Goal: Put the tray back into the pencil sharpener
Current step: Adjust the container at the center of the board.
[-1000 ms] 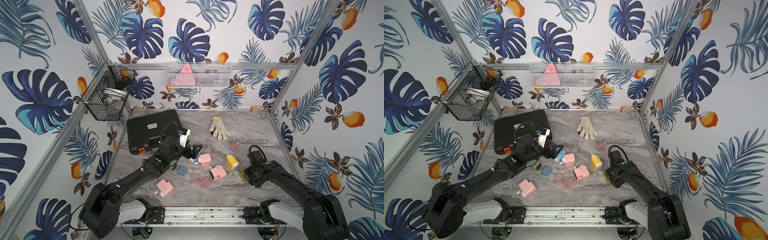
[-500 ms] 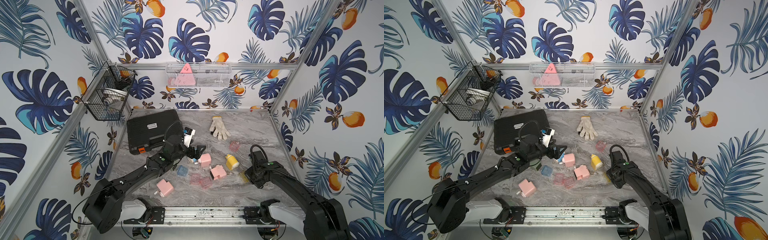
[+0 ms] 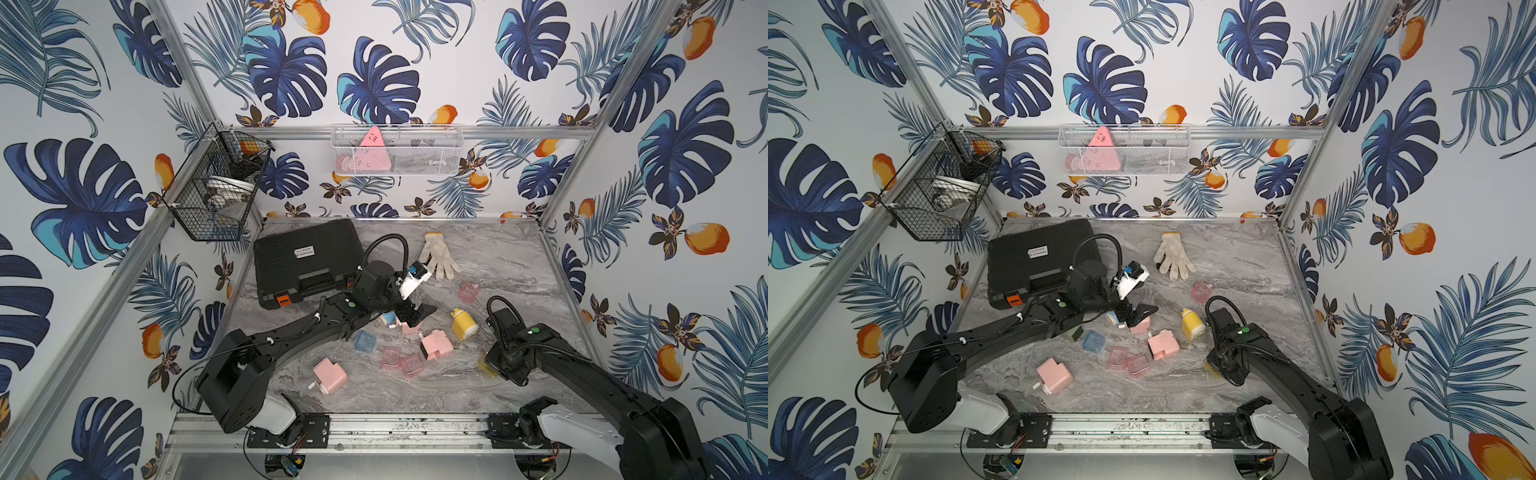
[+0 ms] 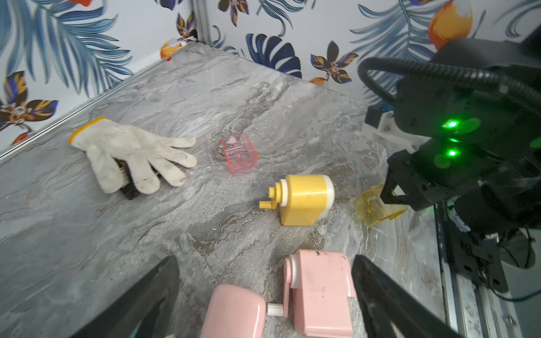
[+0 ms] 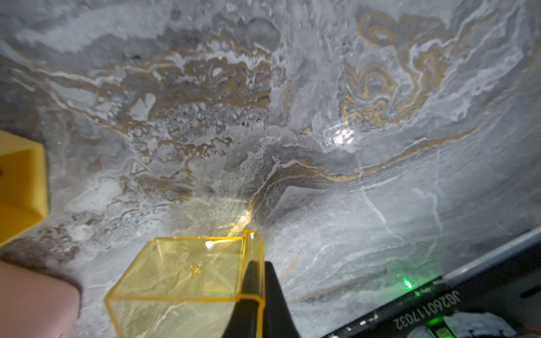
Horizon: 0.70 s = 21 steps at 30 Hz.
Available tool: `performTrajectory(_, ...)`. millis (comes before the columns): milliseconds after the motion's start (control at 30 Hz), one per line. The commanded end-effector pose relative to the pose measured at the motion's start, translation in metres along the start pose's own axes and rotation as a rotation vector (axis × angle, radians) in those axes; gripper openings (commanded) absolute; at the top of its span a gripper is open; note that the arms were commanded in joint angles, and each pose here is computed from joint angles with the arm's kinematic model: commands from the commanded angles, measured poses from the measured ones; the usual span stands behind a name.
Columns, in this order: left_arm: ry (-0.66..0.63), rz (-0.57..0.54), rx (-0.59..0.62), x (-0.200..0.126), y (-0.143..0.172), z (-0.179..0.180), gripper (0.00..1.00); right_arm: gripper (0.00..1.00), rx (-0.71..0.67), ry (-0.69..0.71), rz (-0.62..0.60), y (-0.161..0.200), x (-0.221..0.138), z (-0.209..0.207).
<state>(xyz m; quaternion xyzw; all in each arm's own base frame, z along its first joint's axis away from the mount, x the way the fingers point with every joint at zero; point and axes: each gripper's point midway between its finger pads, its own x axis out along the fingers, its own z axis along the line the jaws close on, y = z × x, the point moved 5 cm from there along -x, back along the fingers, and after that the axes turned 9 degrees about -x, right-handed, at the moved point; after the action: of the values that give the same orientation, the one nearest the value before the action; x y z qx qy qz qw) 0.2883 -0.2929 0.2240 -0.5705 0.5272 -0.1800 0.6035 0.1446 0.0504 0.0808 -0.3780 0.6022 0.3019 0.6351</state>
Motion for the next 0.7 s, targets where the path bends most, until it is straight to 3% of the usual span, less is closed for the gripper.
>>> performTrajectory(0, 0.122, 0.041, 0.127, 0.008, 0.002, -0.014, 0.93, 0.08, 0.017, 0.055, -0.004, 0.0, 0.003, -0.005)
performTrajectory(367, 0.341, 0.253, 0.324, 0.042, 0.012, -0.032, 0.92, 0.33, 0.025, 0.039, -0.048, -0.003, -0.005, -0.007)
performTrajectory(500, 0.411, 0.321, 0.401, 0.058, 0.015, -0.041, 0.94, 0.51, 0.069, -0.005, -0.163, -0.013, -0.033, -0.014)
performTrajectory(667, 0.47, 0.365, 0.474, 0.08, 0.015, -0.05, 0.96, 0.57, 0.152, -0.044, -0.356, -0.025, -0.076, -0.035)
